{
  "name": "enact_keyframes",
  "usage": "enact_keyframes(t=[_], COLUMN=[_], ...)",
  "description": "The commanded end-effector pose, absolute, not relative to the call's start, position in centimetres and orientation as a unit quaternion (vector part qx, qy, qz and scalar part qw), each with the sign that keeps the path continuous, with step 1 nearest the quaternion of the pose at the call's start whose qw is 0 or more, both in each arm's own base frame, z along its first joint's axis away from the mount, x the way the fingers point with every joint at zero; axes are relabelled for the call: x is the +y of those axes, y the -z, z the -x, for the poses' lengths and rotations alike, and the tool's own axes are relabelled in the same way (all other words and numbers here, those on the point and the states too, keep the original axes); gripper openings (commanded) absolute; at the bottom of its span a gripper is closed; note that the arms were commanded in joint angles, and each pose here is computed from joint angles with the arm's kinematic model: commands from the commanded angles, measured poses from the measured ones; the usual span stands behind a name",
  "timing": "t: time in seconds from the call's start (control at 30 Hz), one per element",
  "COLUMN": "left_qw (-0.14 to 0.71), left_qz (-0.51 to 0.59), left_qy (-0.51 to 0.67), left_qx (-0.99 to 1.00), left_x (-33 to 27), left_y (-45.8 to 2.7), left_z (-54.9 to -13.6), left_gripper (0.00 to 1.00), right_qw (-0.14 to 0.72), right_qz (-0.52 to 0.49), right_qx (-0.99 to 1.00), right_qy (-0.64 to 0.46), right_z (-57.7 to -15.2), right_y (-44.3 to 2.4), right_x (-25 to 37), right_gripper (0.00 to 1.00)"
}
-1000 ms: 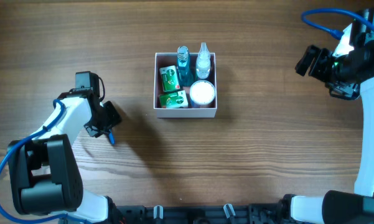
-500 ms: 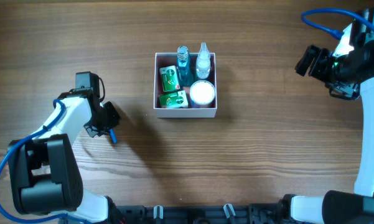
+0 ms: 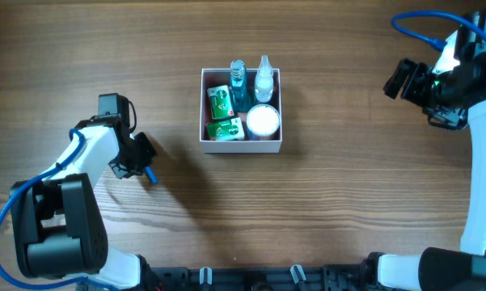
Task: Pack container
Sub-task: 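Lower the left gripper onto the blue razor handle and grasp it, then carry the blue razor into the box and lower it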
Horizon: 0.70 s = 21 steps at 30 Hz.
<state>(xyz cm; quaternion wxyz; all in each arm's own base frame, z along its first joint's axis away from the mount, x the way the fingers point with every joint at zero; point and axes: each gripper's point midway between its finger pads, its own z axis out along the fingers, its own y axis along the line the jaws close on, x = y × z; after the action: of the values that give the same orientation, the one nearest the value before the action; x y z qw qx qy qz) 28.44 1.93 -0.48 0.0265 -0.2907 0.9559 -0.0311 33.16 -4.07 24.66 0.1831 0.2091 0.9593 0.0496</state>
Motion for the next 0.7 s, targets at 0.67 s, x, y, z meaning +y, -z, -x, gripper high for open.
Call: enact_keyframes(t=[0.67], left_qw=[0.165], left_qz=[0.125], left_qy=[0.106], left_qx=[0.972], left_x=[-8.5], left_y=[-14.7], left_z=[-35.3], left_gripper=[0.04], right_qw=[0.175], right_qz=[-0.199], right_qx=[0.963], right_qy=[-0.053], right_z=[-33.4], right_y=[-24.1], right_x=[-3.9], right_gripper=[1.0])
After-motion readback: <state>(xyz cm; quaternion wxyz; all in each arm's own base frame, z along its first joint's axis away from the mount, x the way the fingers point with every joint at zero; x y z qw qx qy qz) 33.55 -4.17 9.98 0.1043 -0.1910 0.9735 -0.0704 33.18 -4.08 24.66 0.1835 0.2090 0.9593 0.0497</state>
